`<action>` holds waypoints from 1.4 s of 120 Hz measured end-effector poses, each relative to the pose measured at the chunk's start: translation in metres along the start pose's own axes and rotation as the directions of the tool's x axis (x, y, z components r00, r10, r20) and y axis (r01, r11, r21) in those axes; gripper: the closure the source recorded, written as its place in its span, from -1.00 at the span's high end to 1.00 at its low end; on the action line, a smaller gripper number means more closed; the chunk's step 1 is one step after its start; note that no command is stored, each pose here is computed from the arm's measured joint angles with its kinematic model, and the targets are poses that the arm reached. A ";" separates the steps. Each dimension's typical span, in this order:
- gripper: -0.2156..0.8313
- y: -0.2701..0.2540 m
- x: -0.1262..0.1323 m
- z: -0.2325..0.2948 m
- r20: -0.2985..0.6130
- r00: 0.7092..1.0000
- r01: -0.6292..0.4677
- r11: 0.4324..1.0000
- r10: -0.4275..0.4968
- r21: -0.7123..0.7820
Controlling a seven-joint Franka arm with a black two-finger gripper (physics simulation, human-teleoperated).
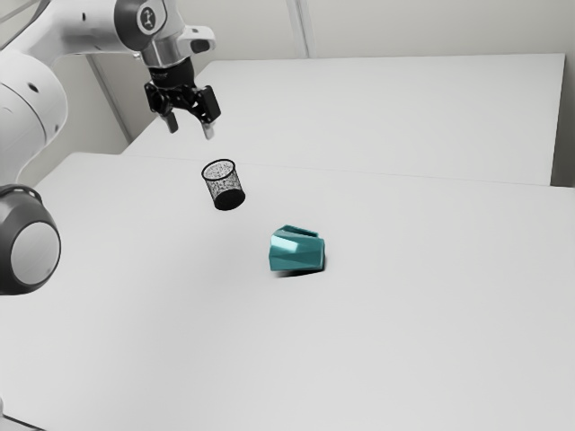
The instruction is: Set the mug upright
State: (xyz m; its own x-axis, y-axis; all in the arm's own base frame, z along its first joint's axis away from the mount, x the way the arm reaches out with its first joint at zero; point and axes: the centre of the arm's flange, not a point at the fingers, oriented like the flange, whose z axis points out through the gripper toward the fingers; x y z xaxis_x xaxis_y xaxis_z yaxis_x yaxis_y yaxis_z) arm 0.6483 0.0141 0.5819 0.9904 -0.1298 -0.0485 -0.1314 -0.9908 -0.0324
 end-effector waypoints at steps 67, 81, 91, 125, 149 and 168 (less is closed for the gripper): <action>0.59 0.004 -0.069 0.078 0.014 0.997 0.076 0.970 -0.074 -0.229; 0.59 0.004 -0.093 0.105 0.008 0.988 0.147 0.927 -0.154 -0.345; 0.59 0.000 -0.103 0.124 -0.002 0.976 0.197 0.898 -0.216 -0.393; 0.59 -0.001 -0.089 0.178 -0.035 0.922 0.310 0.788 -0.386 -0.532; 0.59 0.029 -0.073 0.215 -0.023 0.901 0.312 0.685 -0.433 -0.658; 0.59 0.028 -0.071 0.239 -0.016 0.876 0.317 0.603 -0.481 -0.732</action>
State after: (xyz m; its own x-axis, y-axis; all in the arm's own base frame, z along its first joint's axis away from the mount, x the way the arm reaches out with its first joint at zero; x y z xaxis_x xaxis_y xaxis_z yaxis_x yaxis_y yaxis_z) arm 0.5638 0.0050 0.3462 0.9319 0.3624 -0.0108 0.2673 -0.6665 0.6959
